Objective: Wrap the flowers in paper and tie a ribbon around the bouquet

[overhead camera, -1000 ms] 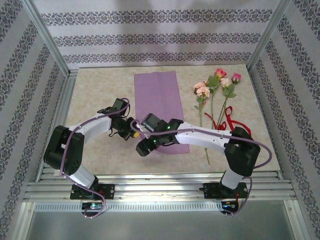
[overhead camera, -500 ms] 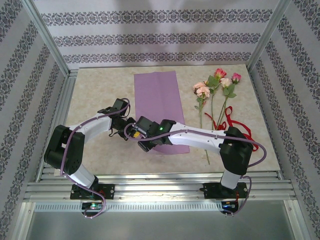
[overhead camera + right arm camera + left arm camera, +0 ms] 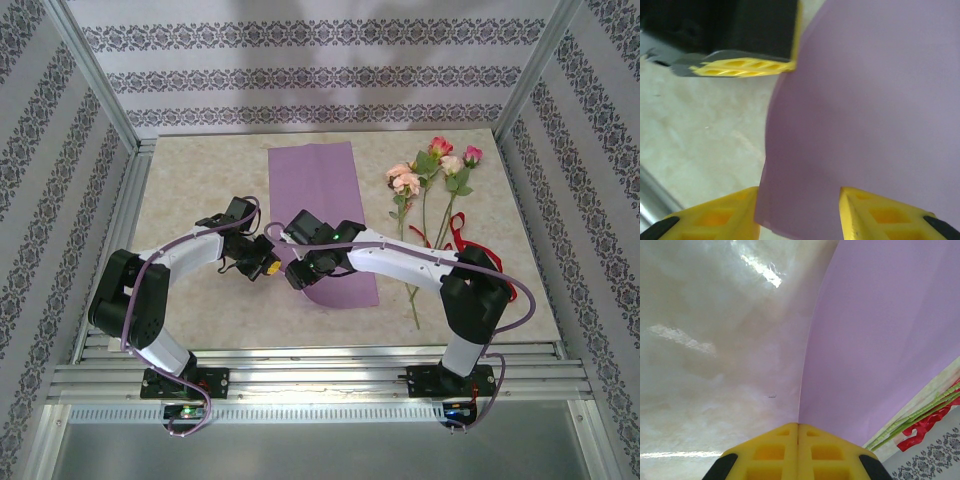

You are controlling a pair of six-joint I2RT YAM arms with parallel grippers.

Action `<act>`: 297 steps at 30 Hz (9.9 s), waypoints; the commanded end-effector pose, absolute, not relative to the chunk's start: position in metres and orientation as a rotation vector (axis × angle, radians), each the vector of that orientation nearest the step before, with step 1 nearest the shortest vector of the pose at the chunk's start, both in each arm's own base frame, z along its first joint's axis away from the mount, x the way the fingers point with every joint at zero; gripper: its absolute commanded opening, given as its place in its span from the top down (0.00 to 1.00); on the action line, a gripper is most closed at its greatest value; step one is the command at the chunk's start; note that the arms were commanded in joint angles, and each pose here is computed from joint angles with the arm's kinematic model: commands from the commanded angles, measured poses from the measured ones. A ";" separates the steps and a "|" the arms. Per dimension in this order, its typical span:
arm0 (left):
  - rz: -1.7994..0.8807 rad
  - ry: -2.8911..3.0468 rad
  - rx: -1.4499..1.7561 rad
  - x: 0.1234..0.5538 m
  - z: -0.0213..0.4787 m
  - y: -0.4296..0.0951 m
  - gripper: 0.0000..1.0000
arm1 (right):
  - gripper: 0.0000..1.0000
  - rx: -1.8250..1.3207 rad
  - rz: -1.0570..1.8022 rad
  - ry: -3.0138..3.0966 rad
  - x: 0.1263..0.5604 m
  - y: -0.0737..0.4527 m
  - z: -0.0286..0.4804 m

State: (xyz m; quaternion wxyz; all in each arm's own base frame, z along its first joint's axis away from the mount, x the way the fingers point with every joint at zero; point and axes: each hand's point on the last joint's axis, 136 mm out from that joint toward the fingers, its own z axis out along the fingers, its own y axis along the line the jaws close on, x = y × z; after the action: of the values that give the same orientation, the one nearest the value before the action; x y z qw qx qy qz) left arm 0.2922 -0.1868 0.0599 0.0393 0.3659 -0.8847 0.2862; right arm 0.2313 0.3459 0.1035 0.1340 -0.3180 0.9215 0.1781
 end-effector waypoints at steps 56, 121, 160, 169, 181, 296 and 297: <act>0.899 -2.725 1.078 0.298 0.065 -0.194 1.00 | 0.71 -0.881 0.709 2.741 0.230 0.358 0.102; 0.566 -2.873 1.441 0.359 0.046 -0.032 0.93 | 0.65 -0.235 0.444 3.198 0.117 0.241 0.076; 0.770 -2.737 1.276 0.287 0.012 -0.135 0.88 | 0.48 0.238 0.231 2.841 0.293 0.136 0.101; 0.790 -2.741 1.282 0.291 0.016 -0.137 0.88 | 0.59 0.207 0.097 2.976 0.289 0.076 0.049; 0.786 -2.752 1.261 0.293 0.020 -0.138 0.89 | 0.64 0.098 0.016 3.062 0.326 0.077 0.016; 0.674 -2.898 0.896 0.312 0.025 -0.144 0.96 | 1.00 0.336 -0.142 2.582 0.535 -0.025 0.150; 0.672 -2.899 0.893 0.311 0.024 -0.144 0.96 | 1.00 0.332 -0.158 2.532 0.538 -0.025 0.171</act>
State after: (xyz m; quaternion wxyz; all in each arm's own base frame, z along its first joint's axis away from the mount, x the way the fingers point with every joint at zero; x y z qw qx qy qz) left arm 0.3163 -0.1464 0.0256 0.0025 0.2941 -0.9288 0.2256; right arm 0.5169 -0.0216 0.0700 0.1618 0.1342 0.9773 -0.0254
